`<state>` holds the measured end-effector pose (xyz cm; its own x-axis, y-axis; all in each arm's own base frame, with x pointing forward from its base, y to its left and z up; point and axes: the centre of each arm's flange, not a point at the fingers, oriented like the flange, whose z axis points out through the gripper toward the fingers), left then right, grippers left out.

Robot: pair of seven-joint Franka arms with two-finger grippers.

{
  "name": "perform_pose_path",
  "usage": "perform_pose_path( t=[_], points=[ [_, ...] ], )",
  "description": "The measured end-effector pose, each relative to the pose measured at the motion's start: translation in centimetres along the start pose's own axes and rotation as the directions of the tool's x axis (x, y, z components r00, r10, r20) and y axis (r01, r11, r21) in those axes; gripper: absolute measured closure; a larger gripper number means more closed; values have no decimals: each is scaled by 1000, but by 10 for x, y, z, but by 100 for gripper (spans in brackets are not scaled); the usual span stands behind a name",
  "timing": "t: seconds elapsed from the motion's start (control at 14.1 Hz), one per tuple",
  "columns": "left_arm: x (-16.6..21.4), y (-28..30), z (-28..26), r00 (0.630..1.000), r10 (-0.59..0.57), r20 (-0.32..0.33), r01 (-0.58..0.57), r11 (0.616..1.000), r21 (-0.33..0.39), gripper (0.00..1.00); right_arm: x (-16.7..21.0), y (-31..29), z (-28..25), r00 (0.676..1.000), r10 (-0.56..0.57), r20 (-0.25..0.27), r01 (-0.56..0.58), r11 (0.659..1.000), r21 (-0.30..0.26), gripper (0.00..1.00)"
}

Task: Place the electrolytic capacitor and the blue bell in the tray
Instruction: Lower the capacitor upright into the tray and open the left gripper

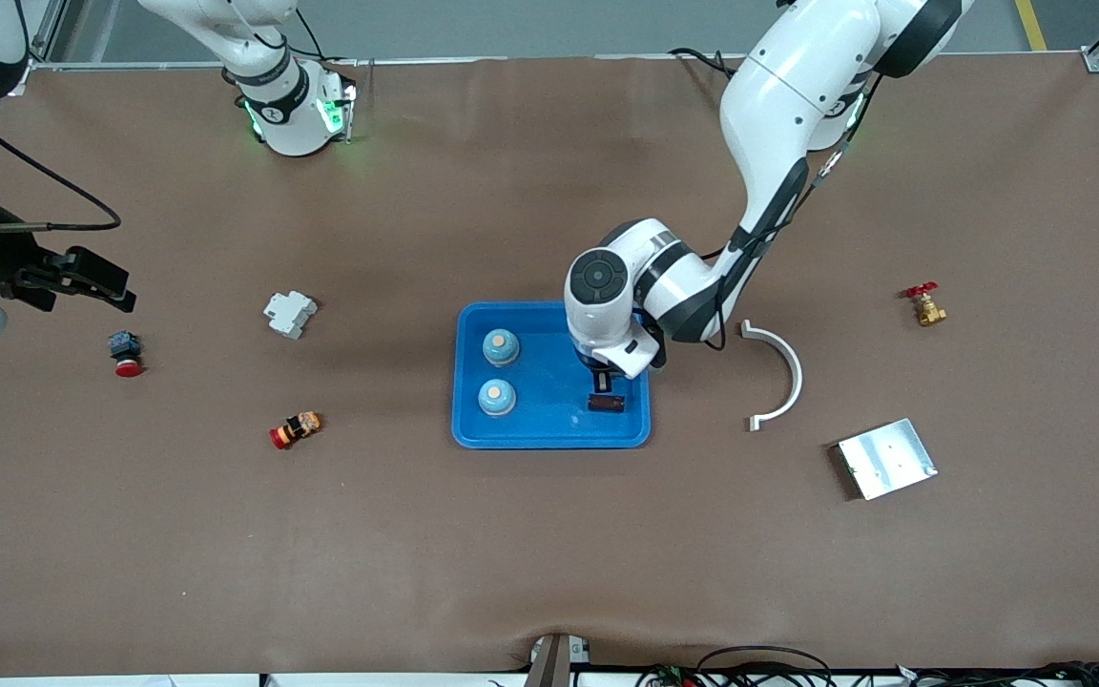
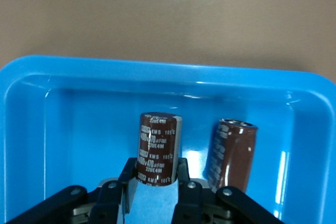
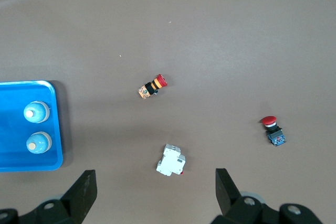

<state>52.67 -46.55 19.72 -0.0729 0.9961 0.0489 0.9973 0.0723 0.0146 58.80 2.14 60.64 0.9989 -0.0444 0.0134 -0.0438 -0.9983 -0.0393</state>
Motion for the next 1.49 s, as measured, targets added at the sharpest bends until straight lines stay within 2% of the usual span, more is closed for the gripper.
perform_pose_path(
  t=[0.57, 0.85, 1.28, 1.35, 1.49],
  points=[
    [-6, -14, 13, 999, -41, -25, 41, 999, 19, 66, -1, 5, 1, 1000, 4, 11, -4, 1000, -8, 0],
    [-9, -22, 16, 999, -30, -33, 31, 999, 25, 66, -4, 6, 2, 999, -21, 30, 23, 997, -76, 0],
    [-12, -25, 16, 999, -23, -36, 24, 999, 26, 65, -3, 22, 0, 1000, 0, 27, 3, 996, -85, 0],
    [-13, -27, 16, 999, -20, -36, 21, 999, 27, 60, -3, 29, -1, 1000, 1, 27, 2, 997, -83, 0],
    [-16, -28, 12, 999, -14, -32, 15, 1000, 22, 41, -3, 32, -2, 1000, 3, 26, -1, 997, -73, 0]
  ],
)
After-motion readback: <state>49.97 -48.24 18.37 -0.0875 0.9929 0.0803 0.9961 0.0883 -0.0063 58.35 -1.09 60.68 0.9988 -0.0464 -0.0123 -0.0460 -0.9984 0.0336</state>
